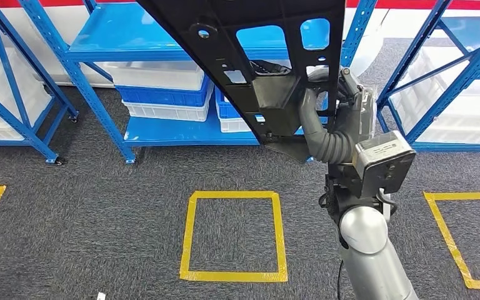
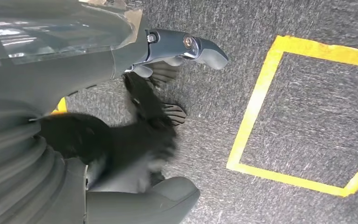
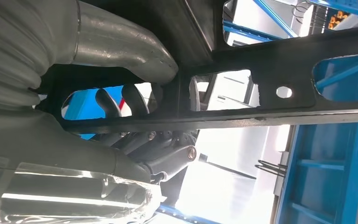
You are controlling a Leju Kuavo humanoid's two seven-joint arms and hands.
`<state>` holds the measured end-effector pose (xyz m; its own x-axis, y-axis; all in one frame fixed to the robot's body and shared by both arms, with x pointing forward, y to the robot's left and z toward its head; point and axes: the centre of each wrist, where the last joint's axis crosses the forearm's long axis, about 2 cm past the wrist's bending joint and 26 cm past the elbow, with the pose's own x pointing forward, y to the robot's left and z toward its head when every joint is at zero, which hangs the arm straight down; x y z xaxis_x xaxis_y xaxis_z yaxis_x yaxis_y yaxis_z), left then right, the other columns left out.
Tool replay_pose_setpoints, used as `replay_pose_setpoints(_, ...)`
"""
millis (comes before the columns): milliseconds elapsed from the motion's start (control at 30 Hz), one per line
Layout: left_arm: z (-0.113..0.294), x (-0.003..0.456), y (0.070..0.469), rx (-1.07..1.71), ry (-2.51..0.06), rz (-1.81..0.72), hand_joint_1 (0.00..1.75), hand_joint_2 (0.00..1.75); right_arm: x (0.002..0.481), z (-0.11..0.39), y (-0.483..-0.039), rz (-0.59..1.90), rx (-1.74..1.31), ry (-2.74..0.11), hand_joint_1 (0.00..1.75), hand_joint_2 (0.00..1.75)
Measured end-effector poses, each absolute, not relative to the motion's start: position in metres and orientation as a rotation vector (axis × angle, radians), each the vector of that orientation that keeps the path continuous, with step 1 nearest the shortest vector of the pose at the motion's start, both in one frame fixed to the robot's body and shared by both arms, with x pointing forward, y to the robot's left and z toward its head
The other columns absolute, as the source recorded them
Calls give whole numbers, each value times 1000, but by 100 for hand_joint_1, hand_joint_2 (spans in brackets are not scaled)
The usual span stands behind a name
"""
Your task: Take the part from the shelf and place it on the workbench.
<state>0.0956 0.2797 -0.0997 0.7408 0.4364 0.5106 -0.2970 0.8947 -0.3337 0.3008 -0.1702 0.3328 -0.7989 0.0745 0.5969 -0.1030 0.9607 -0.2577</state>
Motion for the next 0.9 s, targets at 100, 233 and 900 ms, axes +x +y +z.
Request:
replay_pose_setpoints(100,-100,95,273,-248,-672,417,0,175,301,332,-169,379,34,-2464,175,175)
replay_pose_setpoints(233,-101,89,260,-252,-709,433,0,175,301,325,-171,380,43,-2441,175,175)
replay_pose_setpoints(900,-100,87,239,-274,-744,483,0,175,297,310,-173,371,76,-2385,175,175)
